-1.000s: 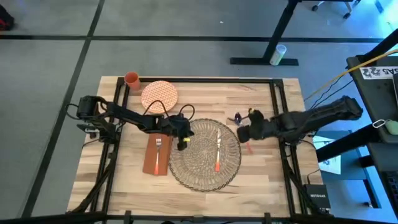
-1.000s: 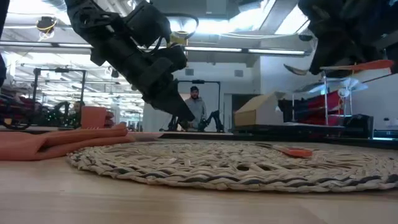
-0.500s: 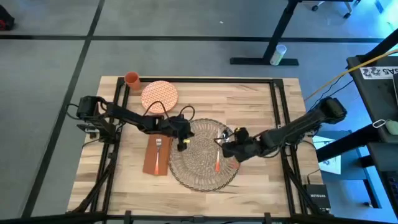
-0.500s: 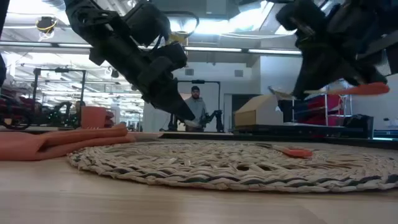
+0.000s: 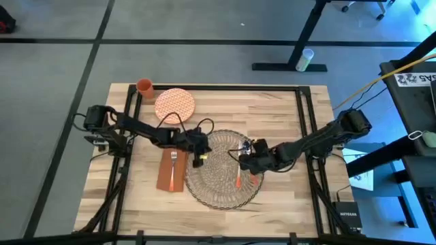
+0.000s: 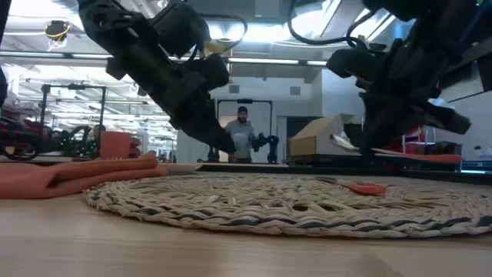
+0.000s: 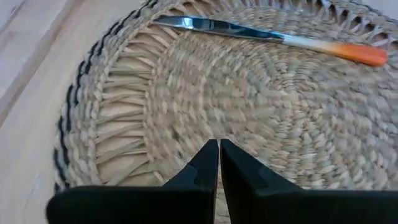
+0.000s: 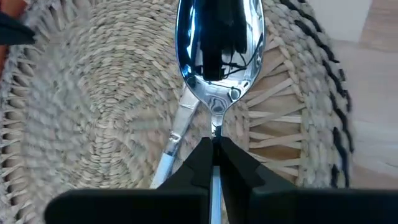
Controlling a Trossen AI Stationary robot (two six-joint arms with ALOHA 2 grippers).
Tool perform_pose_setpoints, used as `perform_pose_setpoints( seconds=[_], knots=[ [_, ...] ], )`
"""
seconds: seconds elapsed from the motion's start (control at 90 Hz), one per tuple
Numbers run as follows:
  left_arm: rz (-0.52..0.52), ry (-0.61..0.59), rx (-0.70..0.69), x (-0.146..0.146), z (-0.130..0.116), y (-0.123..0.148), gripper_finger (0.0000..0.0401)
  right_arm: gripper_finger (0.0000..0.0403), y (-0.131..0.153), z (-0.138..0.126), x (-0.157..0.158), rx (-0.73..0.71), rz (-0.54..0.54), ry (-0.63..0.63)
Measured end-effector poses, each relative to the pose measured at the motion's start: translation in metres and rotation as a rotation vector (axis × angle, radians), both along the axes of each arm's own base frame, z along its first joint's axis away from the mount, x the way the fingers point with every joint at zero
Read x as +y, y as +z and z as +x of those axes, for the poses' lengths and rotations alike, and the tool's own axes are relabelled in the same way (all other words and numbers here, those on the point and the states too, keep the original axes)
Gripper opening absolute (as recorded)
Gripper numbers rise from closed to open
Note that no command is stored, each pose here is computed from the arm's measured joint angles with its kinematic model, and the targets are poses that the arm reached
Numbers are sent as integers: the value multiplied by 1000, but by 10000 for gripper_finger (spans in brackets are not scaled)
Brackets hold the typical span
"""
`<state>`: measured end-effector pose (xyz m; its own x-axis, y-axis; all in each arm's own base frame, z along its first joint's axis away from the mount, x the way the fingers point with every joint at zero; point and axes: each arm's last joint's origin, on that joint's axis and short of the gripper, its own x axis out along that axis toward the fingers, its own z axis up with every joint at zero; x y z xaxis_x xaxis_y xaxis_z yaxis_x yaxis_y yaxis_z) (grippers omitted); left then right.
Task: Set table place
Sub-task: Put the orange spoon to the right of the orange table knife on the brown table mat
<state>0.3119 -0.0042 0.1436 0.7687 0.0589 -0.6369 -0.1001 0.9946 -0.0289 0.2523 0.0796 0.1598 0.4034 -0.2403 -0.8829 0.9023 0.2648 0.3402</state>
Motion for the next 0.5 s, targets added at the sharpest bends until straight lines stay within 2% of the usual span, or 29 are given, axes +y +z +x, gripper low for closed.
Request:
perform_pose_setpoints(
  seconds=[0.1,0.344,0.5],
  knots=[
    [-2,-11,1,-4,0,0,0,0,-2,-3,-3,43,0,-7],
    [-8,-28,0,-10,0,0,0,0,-2,0,-11,33,6,-41],
    [-15,-28,1,-13,-1,0,0,0,-14,9,-7,24,28,-38]
  ],
)
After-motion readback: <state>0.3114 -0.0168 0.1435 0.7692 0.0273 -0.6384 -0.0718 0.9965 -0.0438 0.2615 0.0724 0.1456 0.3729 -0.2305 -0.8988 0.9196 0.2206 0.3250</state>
